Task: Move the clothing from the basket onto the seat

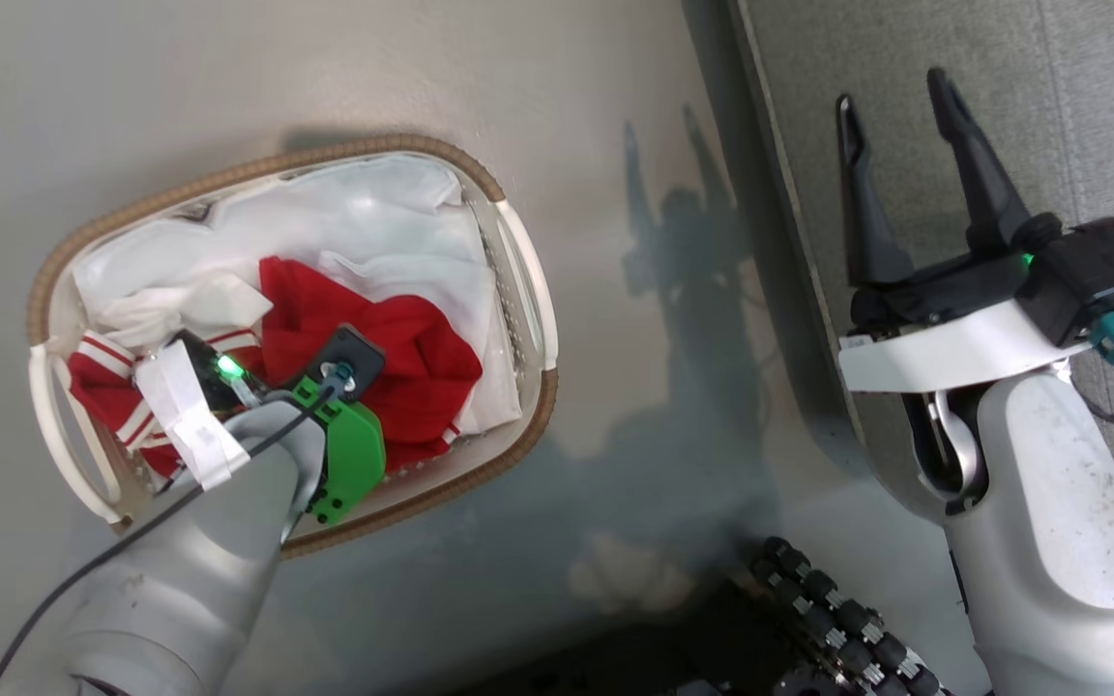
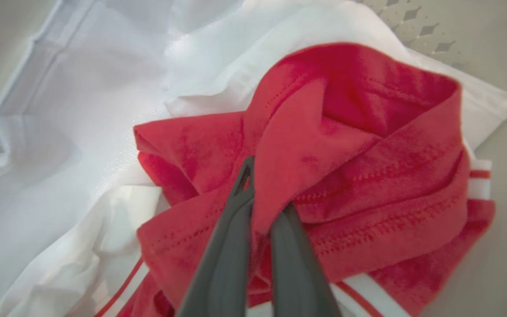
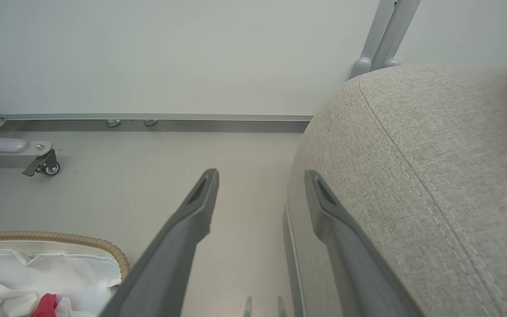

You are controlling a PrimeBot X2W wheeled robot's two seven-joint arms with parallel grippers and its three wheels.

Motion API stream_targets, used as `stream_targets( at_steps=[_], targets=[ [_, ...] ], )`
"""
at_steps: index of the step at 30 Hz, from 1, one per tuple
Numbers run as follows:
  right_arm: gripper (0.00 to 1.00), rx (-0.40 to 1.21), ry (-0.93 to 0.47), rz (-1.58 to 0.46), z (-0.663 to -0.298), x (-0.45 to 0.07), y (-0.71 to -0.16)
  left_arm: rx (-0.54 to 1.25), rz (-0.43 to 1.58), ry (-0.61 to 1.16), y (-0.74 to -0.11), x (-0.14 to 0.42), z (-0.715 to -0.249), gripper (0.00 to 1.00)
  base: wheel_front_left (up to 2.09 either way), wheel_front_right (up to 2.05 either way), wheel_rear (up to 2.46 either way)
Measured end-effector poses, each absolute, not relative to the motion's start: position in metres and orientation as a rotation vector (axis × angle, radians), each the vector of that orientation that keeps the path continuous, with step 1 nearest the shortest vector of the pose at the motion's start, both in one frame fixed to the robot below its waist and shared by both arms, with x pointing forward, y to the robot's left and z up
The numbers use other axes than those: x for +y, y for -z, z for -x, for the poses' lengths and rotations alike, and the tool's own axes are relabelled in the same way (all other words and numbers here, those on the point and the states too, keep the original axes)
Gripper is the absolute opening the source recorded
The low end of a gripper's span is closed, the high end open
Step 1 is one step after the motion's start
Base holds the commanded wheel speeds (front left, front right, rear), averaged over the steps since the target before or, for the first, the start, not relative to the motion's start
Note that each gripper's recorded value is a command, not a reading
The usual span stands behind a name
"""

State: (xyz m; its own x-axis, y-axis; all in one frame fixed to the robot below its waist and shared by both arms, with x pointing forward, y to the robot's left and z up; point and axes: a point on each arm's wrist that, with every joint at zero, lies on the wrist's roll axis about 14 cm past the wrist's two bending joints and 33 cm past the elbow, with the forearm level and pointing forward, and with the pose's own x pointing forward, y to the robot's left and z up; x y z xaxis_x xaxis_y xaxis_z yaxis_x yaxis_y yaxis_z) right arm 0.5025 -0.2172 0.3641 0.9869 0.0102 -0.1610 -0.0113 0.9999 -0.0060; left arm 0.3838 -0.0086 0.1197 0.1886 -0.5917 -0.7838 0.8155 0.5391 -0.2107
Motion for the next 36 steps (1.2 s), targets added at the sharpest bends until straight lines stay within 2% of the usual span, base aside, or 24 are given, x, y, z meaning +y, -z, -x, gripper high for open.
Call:
stream_targets(
  at_steps=[8, 18, 27, 36],
  targets=[
    [1.0, 0.148, -0.001, 0.038, -0.485, -0.219, -0.388, 0.834, -0.237, 0.999, -0.17, -0.023, -0.392, 0.0, 0.0, 0.0, 0.0],
    [1.0, 0.108, 0.0, 0.057, -0.442, -0.214, -0.431, 0.491, -0.183, 0.982, -0.295, -0.041, -0.418, 0.0, 0.0, 0.0, 0.0],
    [1.0, 0.061, -0.014, 0.04, -0.393, -0.203, -0.461, 0.164, -0.276, 1.006, -0.414, -0.05, -0.418, 0.0, 0.0, 0.0, 0.0],
    [1.0, -0.083, -0.072, 0.038, -0.374, -0.182, -0.511, -0.222, -0.429, 1.014, -0.559, -0.063, -0.421, 0.0, 0.0, 0.0, 0.0]
  ],
)
